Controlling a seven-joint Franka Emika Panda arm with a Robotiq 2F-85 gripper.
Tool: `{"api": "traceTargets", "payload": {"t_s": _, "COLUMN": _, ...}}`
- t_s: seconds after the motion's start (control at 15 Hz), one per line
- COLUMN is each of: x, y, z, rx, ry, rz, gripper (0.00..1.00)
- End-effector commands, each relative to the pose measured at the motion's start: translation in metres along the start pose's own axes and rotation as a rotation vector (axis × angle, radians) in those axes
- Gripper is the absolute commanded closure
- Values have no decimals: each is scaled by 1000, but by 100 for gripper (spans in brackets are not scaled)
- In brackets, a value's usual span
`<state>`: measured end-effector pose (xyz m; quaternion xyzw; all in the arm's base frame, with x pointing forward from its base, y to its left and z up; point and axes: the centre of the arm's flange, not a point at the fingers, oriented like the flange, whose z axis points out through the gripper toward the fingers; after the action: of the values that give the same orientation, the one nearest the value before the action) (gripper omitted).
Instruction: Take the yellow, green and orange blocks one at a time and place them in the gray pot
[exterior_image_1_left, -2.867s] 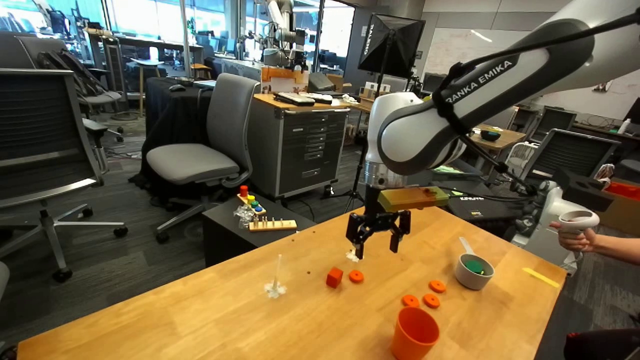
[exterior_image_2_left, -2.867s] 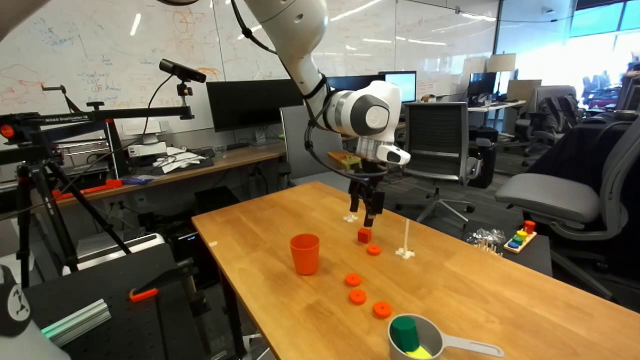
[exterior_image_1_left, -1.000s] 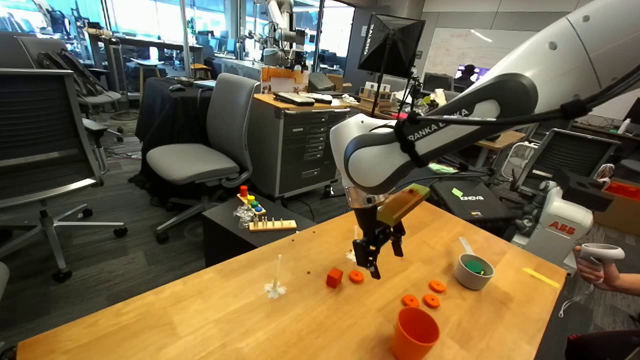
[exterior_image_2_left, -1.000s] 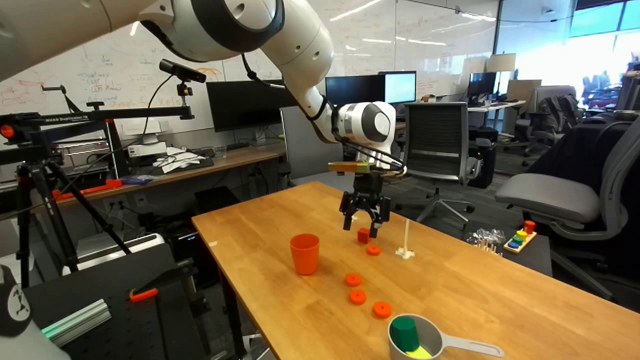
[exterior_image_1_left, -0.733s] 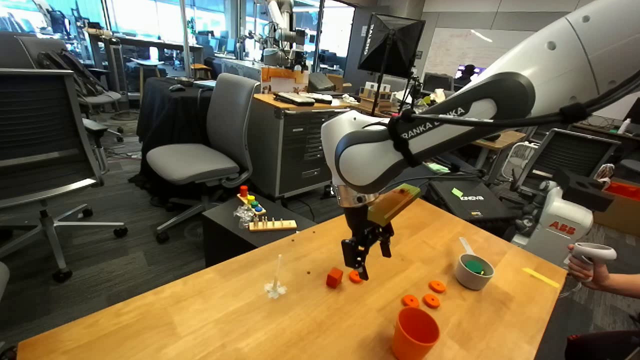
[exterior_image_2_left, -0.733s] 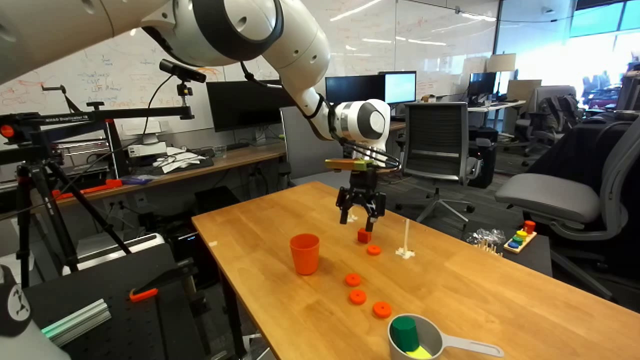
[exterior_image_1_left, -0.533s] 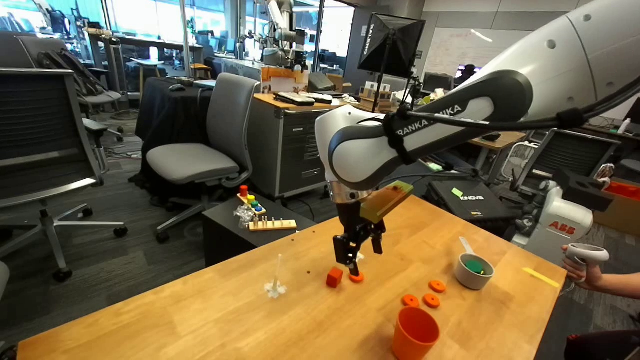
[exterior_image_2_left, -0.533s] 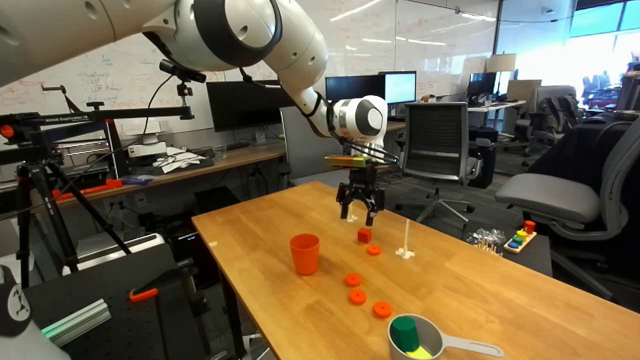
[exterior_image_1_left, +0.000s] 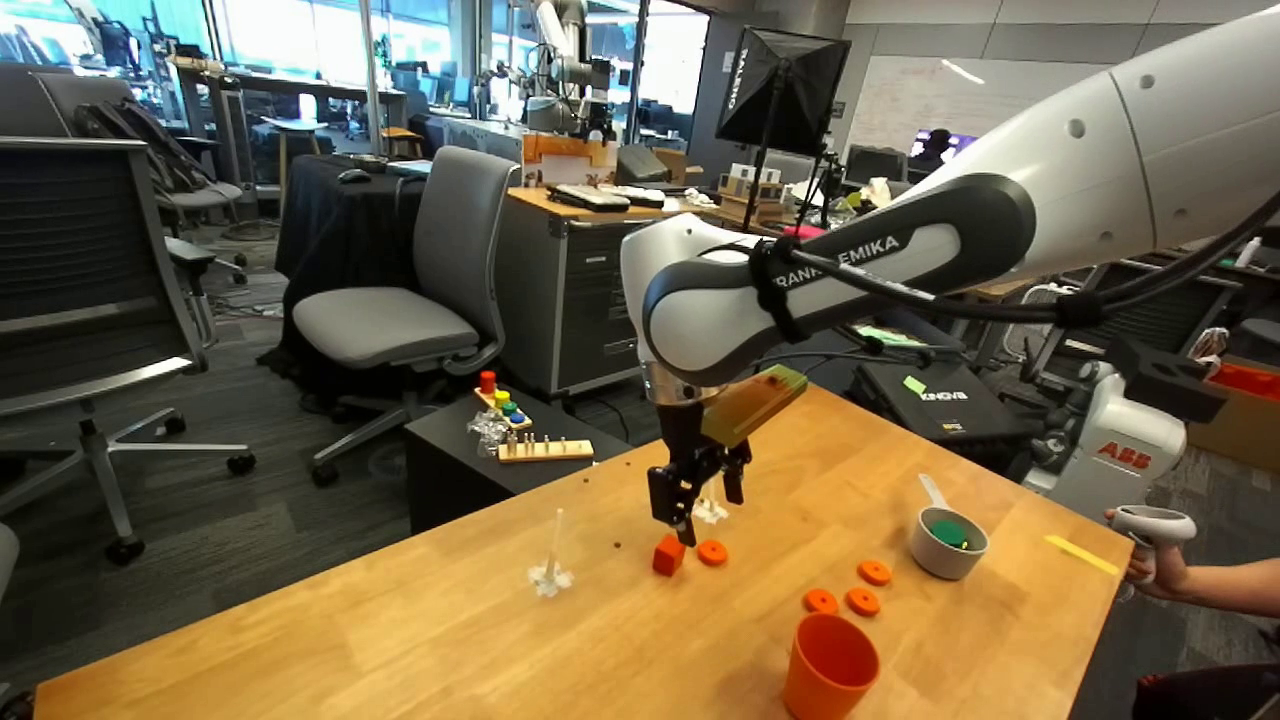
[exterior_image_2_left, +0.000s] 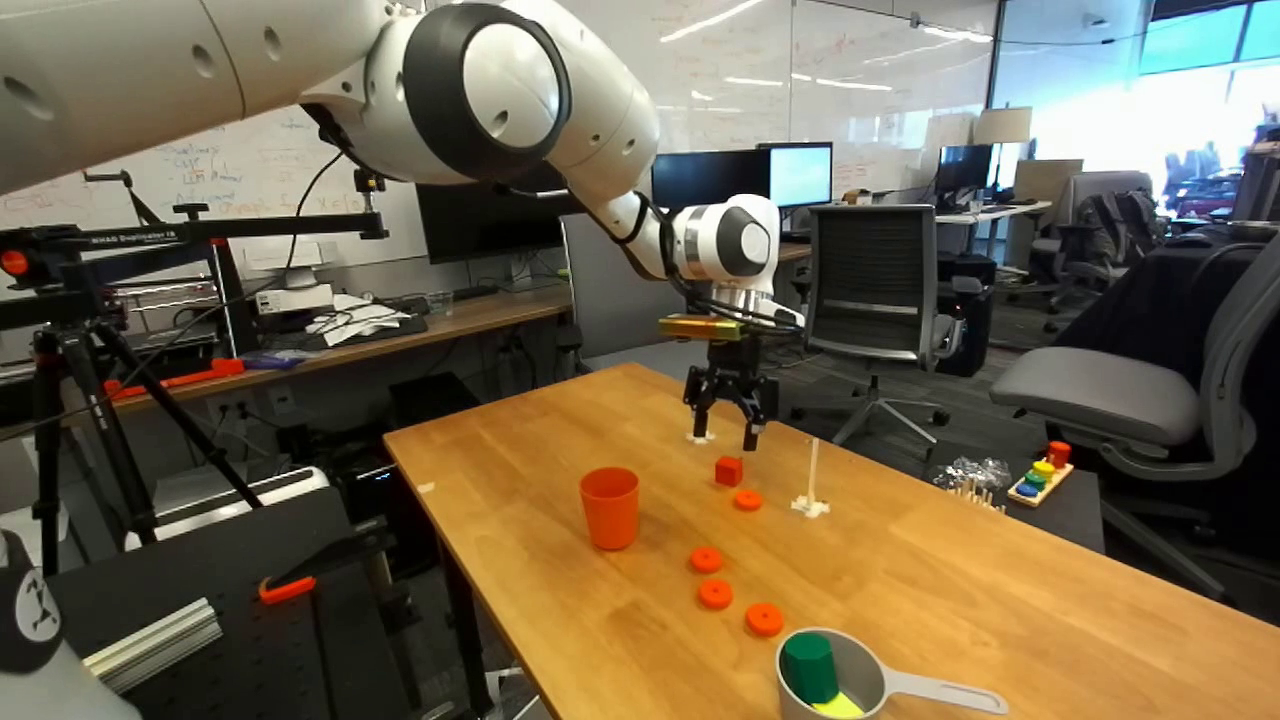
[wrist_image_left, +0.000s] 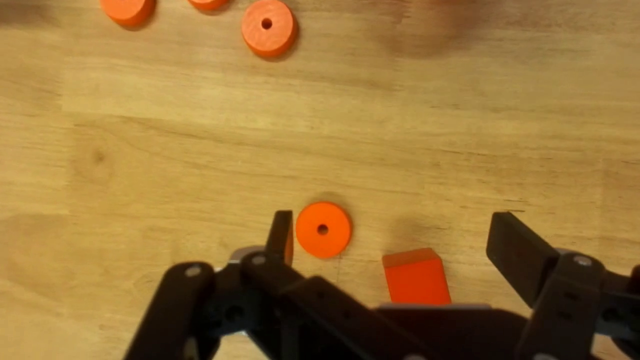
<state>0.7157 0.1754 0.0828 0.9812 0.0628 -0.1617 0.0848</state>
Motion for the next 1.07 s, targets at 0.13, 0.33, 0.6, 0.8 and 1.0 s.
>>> {"api": "traceTargets", "payload": {"t_s": 0.13, "x": 5, "y": -2, "z": 9, "rx": 7, "ry": 3, "rz": 1, "gripper": 0}}
{"api": "traceTargets", "payload": {"t_s": 0.33, "x": 8, "y": -3, "z": 13, "rx": 10, "ry": 5, "rz": 2, "gripper": 0}}
{"api": "traceTargets", "payload": {"t_s": 0.6, "x": 18, "y": -5, "z": 20, "rx": 17, "ry": 101, "rz": -26, "gripper": 0}}
{"api": "traceTargets", "payload": {"t_s": 0.8, "x": 24, "y": -11, "z": 25, "rx": 19, "ry": 146, "rz": -54, "gripper": 0}}
{"api": "traceTargets", "payload": {"t_s": 1.0, "x": 26, "y": -17, "z": 30, "rx": 44, "ry": 164, "rz": -86, "gripper": 0}}
